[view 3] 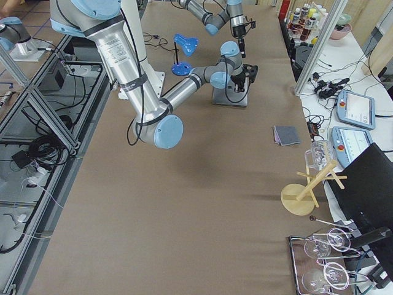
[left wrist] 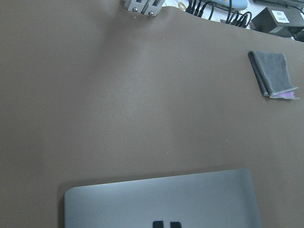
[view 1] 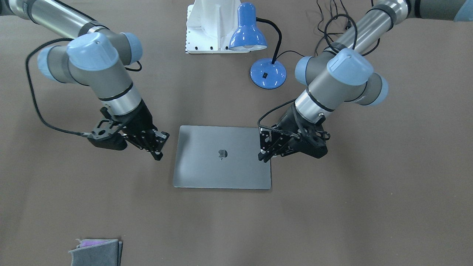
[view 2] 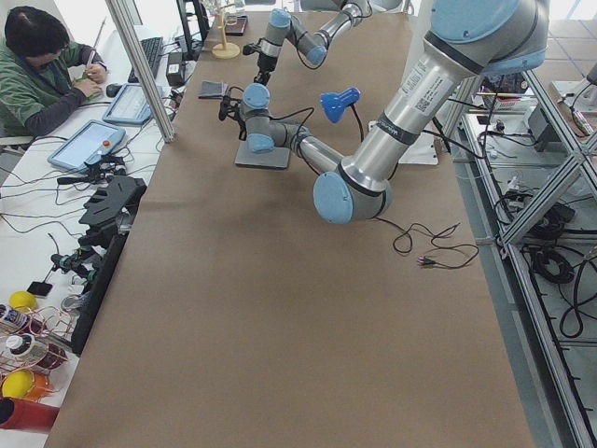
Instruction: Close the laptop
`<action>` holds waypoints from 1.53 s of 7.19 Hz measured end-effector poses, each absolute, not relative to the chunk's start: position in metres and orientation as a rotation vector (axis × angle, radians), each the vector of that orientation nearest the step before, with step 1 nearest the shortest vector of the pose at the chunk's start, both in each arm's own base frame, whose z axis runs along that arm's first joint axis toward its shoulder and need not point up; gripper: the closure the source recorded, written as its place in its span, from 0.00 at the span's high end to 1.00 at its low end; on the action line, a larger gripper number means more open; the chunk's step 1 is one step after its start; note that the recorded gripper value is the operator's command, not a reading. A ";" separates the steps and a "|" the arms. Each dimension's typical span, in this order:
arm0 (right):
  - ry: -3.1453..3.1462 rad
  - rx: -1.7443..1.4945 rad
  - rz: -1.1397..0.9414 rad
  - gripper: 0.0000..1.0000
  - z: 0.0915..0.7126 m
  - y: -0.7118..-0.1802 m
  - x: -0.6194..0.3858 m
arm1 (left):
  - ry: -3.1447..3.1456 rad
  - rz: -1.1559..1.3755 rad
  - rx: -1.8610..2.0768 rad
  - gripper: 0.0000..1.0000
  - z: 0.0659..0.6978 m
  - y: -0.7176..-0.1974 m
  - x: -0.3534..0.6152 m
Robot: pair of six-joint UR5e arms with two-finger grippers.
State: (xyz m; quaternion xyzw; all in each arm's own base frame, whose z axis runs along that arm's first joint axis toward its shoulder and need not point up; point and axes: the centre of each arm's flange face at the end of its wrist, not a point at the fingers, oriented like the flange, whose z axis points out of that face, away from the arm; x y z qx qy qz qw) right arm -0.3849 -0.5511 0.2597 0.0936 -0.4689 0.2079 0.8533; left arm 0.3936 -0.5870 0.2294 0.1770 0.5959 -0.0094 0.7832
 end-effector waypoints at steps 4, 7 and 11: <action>-0.805 0.211 0.180 1.00 0.329 -0.512 -0.203 | 1.132 0.160 0.393 0.99 0.315 -0.597 0.161; -0.660 0.199 0.018 1.00 0.467 -0.471 -0.049 | 0.908 0.317 0.423 0.99 0.439 -0.592 0.015; -0.636 0.064 -0.075 1.00 0.622 -0.404 0.055 | 0.823 0.202 0.166 0.99 0.577 -0.524 -0.088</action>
